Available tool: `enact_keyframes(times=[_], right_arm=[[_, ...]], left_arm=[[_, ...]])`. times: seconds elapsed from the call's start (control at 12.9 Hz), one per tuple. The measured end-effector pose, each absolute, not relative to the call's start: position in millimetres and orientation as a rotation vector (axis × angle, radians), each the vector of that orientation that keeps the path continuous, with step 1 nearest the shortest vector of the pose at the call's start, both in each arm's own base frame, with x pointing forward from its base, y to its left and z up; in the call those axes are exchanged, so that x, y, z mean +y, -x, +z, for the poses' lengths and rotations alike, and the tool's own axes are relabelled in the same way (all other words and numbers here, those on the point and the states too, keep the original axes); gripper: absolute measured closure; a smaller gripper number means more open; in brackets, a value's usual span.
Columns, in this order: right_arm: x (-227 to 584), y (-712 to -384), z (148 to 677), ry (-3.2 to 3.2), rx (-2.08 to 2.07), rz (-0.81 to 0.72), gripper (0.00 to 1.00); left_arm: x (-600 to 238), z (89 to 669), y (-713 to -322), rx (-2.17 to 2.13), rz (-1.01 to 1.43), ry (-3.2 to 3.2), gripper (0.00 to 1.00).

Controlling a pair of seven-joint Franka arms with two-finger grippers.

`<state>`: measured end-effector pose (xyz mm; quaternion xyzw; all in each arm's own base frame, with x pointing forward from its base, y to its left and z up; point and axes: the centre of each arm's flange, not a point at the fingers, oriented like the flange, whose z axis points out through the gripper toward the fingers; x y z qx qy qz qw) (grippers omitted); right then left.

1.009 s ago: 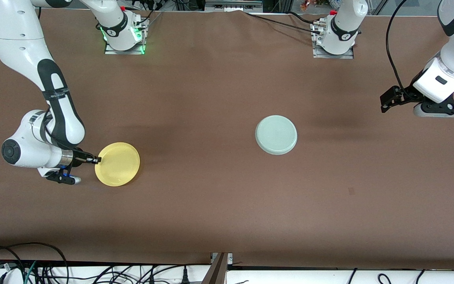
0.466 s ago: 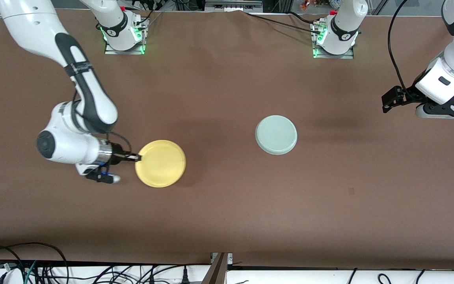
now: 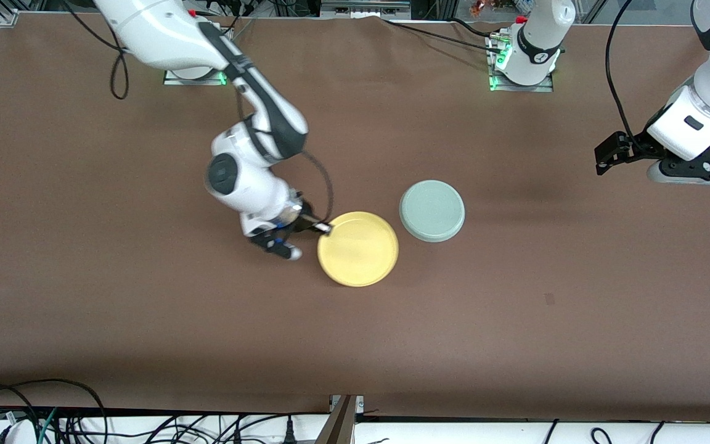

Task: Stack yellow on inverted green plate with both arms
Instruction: 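Carry the yellow plate with the right gripper over the green plate, then lower the yellow plate onto the green plate with the right gripper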

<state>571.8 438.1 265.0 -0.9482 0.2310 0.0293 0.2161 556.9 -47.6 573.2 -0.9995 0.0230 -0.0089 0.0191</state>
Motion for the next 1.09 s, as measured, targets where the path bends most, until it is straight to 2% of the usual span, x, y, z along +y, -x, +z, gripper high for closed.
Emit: enact_keyframes(times=[0.39, 0.62, 1.09], right_arm=[[553, -518, 247, 2.541, 0.711, 0.111, 0.98], [586, -488, 209, 2.563, 0.699, 0.06, 0.98], [588, -489, 201, 2.572, 0.697, 0.031, 0.98]], left_arm=[[-49, 573, -557, 0.076, -0.027, 3.102, 0.0], [-49, 573, -558, 0.076, -0.024, 3.102, 0.0], [-49, 571, -558, 0.076, -0.021, 3.102, 0.0]])
